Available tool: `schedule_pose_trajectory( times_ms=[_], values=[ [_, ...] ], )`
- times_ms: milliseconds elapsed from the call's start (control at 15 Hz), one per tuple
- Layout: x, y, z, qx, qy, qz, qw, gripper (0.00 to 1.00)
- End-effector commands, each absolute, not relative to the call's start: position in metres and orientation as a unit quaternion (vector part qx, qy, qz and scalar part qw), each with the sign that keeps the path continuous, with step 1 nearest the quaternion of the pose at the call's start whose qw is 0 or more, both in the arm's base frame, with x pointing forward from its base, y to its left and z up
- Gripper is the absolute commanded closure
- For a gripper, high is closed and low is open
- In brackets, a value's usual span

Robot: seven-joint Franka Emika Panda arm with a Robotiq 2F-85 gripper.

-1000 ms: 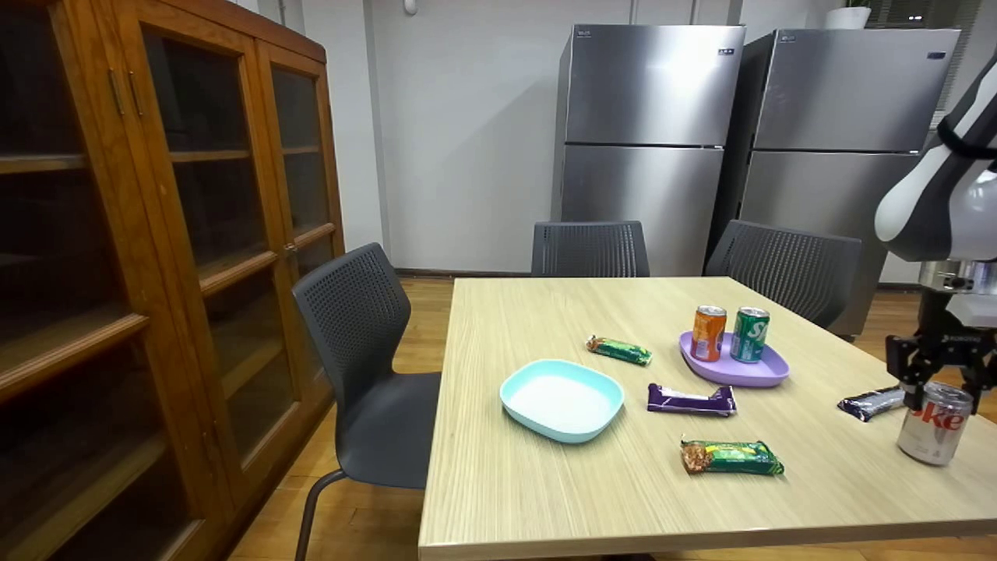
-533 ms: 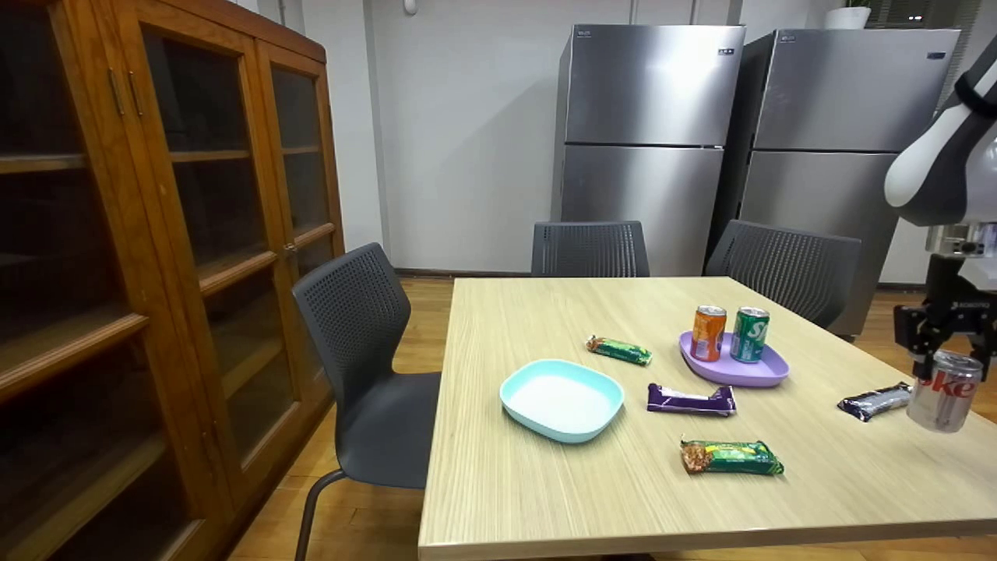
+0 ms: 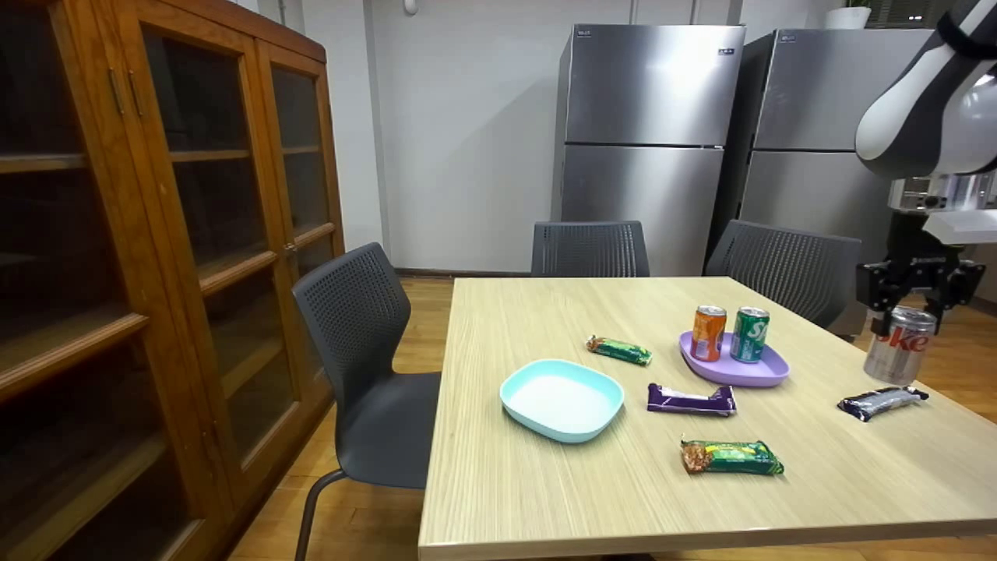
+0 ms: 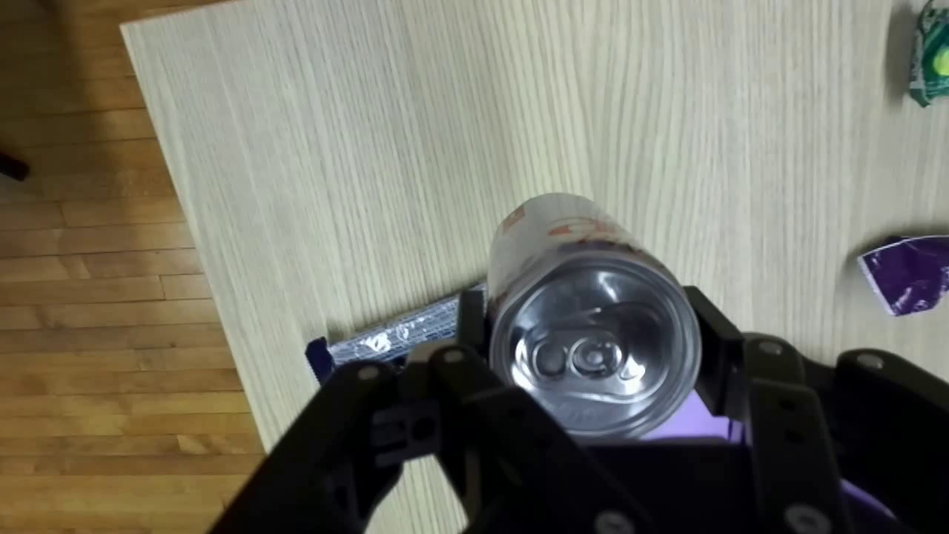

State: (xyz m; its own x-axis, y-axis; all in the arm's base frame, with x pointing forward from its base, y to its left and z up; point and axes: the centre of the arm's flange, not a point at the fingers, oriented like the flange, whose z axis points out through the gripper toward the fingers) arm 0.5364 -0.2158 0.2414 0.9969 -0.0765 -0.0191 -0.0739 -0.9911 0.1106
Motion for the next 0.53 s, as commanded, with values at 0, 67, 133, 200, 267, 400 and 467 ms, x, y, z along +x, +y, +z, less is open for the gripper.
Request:
schedule_pose_trajectory(
  times_ms=[0, 67, 133, 200, 267, 400, 467],
  values=[
    [0.547, -0.184, 0.256, 0.999, -0.005, -0.007, 0.053, 0.61],
    [0.554, -0.176, 0.254, 0.999, 0.003, -0.005, 0.052, 0.61],
    [0.56, -0.169, 0.252, 0.999, 0.011, -0.004, 0.049, 0.61],
    [0.567, -0.162, 0.25, 0.999, 0.019, -0.003, 0.044, 0.61],
    [0.575, -0.156, 0.248, 0.999, 0.026, -0.003, 0.04, 0.61],
    [0.588, -0.146, 0.244, 0.999, 0.037, 0.0, 0.039, 0.61],
    [0.595, -0.143, 0.241, 0.998, 0.039, 0.002, 0.04, 0.61]
  ],
)
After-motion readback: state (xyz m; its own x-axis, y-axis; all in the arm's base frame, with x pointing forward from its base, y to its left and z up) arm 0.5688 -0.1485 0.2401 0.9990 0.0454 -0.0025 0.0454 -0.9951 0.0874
